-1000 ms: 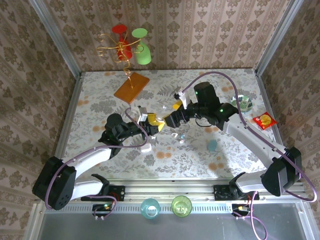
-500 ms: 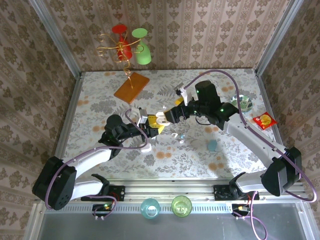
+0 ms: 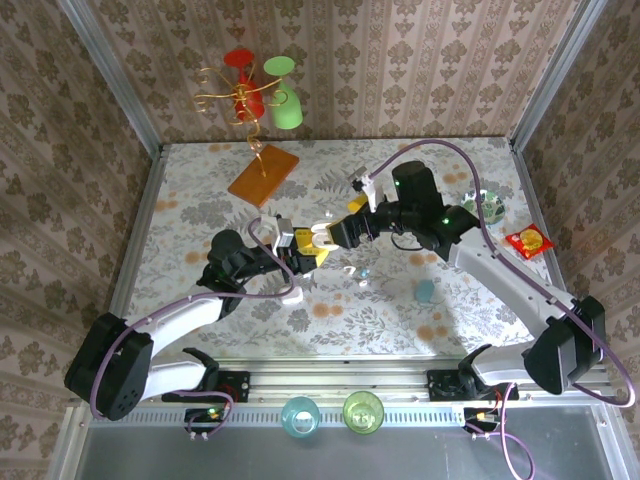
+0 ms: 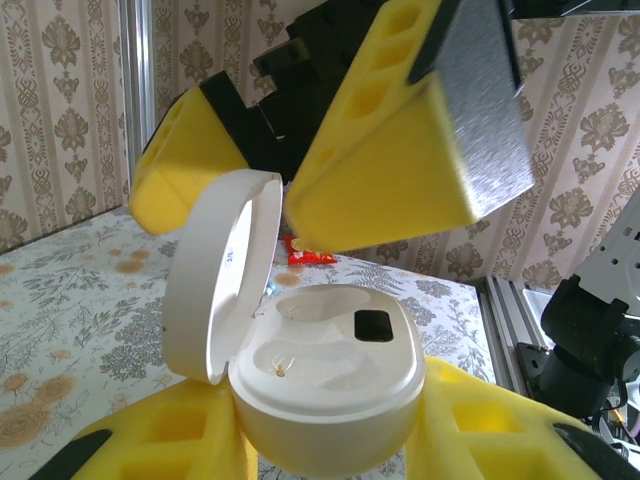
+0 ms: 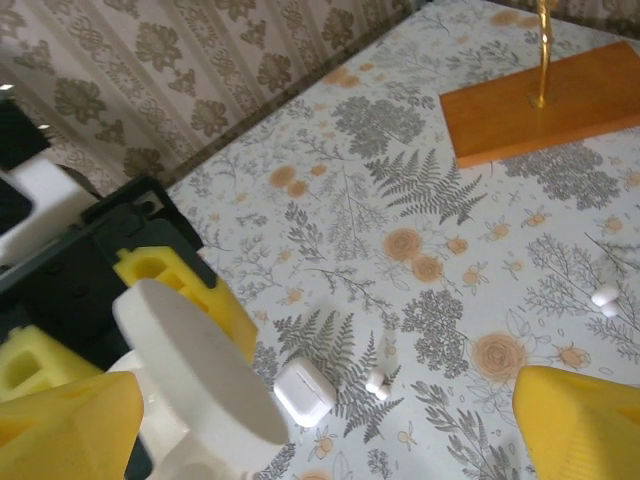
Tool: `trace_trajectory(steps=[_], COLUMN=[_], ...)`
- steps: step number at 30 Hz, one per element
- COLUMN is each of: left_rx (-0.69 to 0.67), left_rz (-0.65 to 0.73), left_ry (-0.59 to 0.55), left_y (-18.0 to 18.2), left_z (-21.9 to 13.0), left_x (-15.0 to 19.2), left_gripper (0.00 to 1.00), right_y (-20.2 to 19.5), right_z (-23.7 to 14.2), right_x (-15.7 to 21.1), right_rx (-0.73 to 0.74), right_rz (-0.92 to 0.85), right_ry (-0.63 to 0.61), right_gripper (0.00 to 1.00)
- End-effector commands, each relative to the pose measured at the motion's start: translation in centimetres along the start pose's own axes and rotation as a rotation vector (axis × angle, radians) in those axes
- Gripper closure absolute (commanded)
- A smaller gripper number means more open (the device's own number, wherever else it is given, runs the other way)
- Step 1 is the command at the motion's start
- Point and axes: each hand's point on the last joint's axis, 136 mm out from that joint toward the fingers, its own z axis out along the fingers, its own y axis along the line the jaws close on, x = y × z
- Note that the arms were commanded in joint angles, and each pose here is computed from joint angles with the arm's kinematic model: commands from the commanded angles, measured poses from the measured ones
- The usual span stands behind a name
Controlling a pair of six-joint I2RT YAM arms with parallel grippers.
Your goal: Insert wireless bluetooth earbuds into charging case
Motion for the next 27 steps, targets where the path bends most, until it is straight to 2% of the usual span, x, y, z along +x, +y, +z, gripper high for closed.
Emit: trace_trajectory(steps=[1,7,12,18,27], left_rx=[0.017,0.017,0.041,0.085,0.111], left_rz=[0.050,0.066,0.076,0.075,0.088], left_ry=[-0.033,-0.042,-0.056,-0.071,-0.082], left_y=[-0.6,-0.5,-0.8,-1.4,-2.0], left_z=[-0.3,-0.4,-0.3,-0.2,-0.2], left_x=[-0.9,-1.0,-1.4,-2.0,-2.3], left_gripper=[0.71,0.71,0.71,0.71,0.71], right_y=[1.8,1.6,-0.7,-1.4,-1.6], right_z=[-1.4,-2.2,-1.9,-1.2,-1.1], right_x=[-0.9,-0.5,-0.4,-1.0,-1.1], right_rx=[-0.065,-0.036,0.056,0.069,0.077], right_rz=[-0.055,-0.034,0.053,0.081,0.099], right_ry=[-0.054,-0.070,-0.077,-0.073,-0.055], right_gripper=[0.03,0.03,0.07,0.13,0.14])
